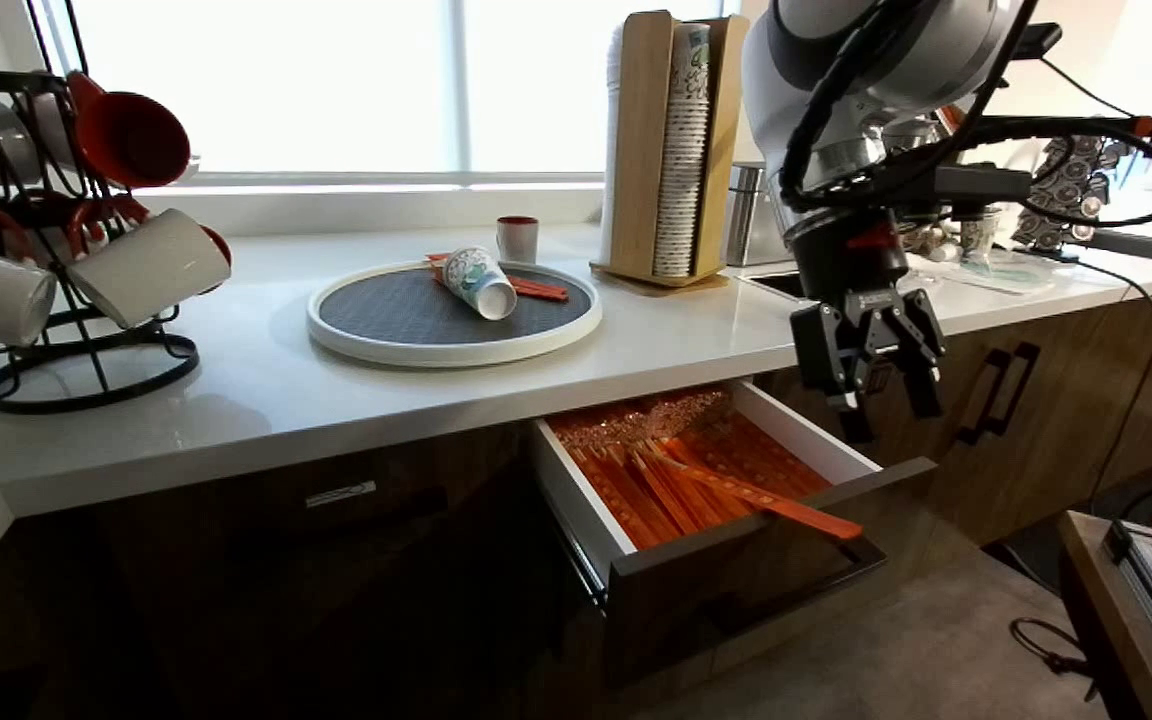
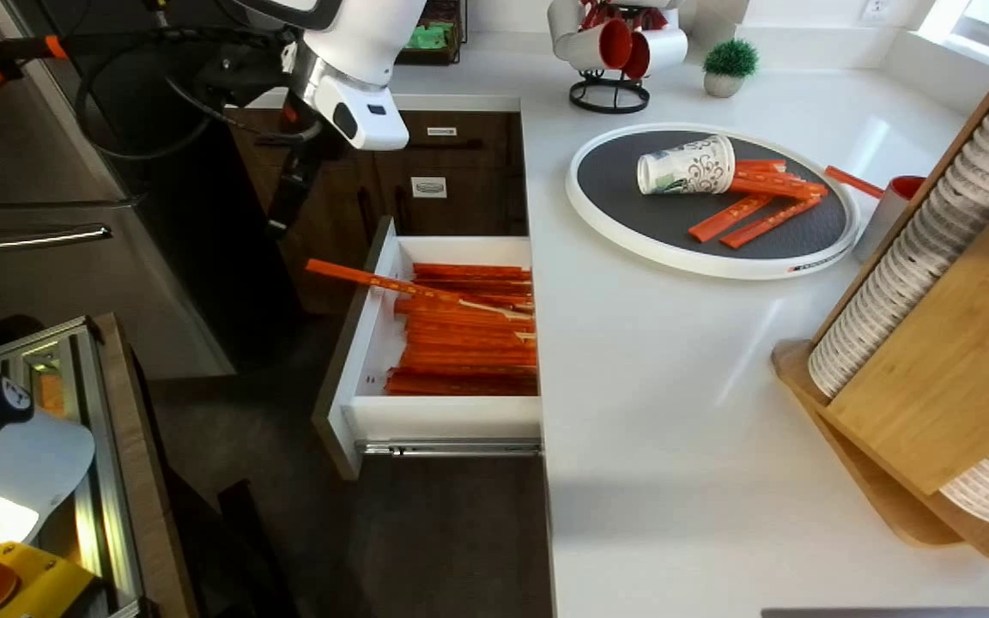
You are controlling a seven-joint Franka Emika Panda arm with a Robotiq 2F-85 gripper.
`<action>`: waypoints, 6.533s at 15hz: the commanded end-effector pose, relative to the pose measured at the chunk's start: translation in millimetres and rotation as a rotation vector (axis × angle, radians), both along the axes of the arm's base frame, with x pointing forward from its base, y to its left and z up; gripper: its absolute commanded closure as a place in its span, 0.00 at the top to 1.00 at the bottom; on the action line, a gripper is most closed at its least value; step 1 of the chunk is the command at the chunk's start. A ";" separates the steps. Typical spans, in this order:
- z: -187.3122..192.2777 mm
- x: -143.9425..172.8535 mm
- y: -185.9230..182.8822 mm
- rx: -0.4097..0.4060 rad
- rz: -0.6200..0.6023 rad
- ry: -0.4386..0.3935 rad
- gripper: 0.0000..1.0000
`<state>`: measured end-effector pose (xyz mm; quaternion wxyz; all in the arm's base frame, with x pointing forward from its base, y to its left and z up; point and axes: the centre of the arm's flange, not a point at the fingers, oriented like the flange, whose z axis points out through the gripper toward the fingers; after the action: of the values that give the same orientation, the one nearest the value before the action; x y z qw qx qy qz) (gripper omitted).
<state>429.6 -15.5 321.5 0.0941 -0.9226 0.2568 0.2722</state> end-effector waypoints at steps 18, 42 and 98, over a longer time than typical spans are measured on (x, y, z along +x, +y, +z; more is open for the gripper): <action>-64.5 -64.2 28.7 -0.125 -0.176 -0.034 0.00; -102.7 -23.8 -5.6 -0.281 -0.332 -0.373 0.00; -156.4 85.8 -70.7 -0.335 -0.166 -0.673 0.30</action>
<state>506.3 -83.5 171.5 0.0365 -0.9377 0.3321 -0.0954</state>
